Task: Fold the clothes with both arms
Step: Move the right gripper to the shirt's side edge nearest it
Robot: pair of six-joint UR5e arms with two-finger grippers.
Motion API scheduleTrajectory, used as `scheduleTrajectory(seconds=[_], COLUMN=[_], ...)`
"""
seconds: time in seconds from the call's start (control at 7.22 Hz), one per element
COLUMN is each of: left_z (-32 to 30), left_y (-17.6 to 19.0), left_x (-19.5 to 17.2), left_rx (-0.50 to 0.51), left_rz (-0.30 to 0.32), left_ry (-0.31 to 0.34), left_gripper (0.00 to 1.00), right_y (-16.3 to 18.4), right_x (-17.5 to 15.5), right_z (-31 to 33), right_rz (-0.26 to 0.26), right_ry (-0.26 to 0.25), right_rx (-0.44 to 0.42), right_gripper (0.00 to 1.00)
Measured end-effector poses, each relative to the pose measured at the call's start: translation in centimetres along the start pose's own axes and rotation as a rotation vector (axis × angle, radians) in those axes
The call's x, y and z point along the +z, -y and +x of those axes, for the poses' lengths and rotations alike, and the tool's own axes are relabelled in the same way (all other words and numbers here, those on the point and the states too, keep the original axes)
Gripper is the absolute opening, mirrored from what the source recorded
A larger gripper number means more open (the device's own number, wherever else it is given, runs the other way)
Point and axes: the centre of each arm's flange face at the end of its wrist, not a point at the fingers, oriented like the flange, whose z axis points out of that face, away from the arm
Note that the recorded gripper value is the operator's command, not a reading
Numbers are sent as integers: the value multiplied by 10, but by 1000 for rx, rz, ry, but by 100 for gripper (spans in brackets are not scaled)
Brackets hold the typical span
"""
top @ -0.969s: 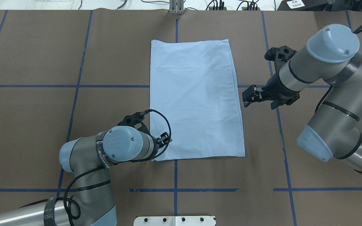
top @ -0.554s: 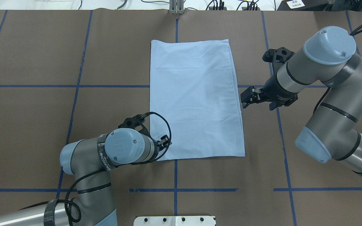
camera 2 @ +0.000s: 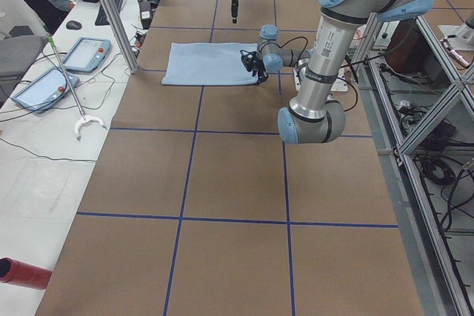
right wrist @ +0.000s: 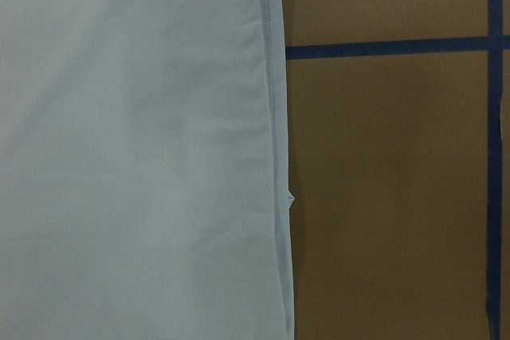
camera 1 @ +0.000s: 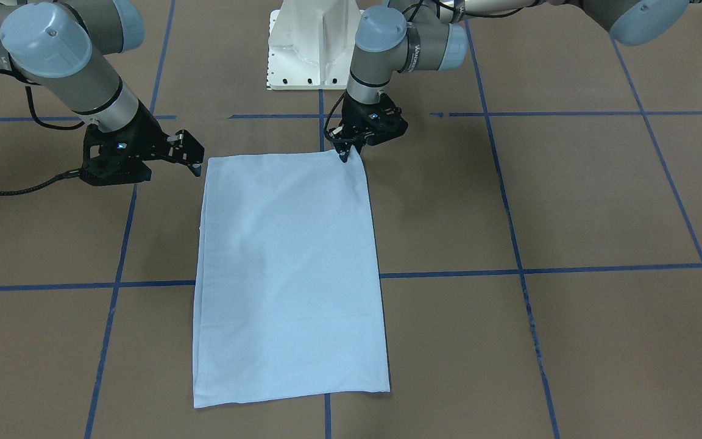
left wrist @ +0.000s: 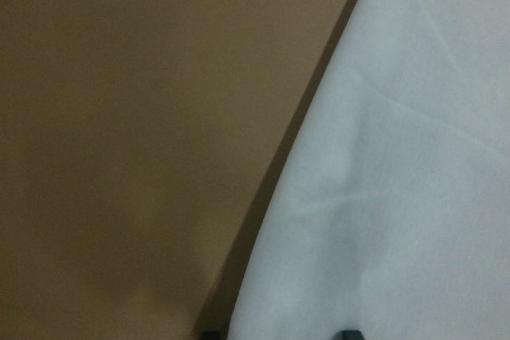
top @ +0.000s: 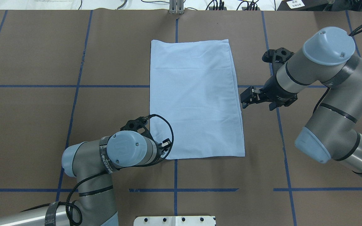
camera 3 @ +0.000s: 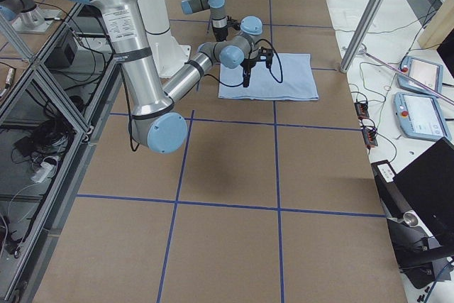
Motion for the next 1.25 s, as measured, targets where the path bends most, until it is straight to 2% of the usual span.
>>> scheduleTrajectory(seconds=[0.42, 0.55, 0.83, 1.25], left_z=[-4, -5, -7, -7], left_y=[1, 1, 2, 1], left_x=[-3, -8, -17, -19], left_rx=[14, 21, 62, 80], left_rz=[0, 2, 9, 8], left_ry=[0, 9, 39, 49], left_gripper=[0, 0, 0, 0], right_y=[-6, -17, -55, -124], right_x=[5, 16, 47, 88], right_z=[-6, -18, -54, -93], right_rz=[1, 14, 77, 113], right_ry=[-4, -13, 2, 17], right_rx=[4, 33, 120, 260], right_gripper=[100, 100, 100, 100])
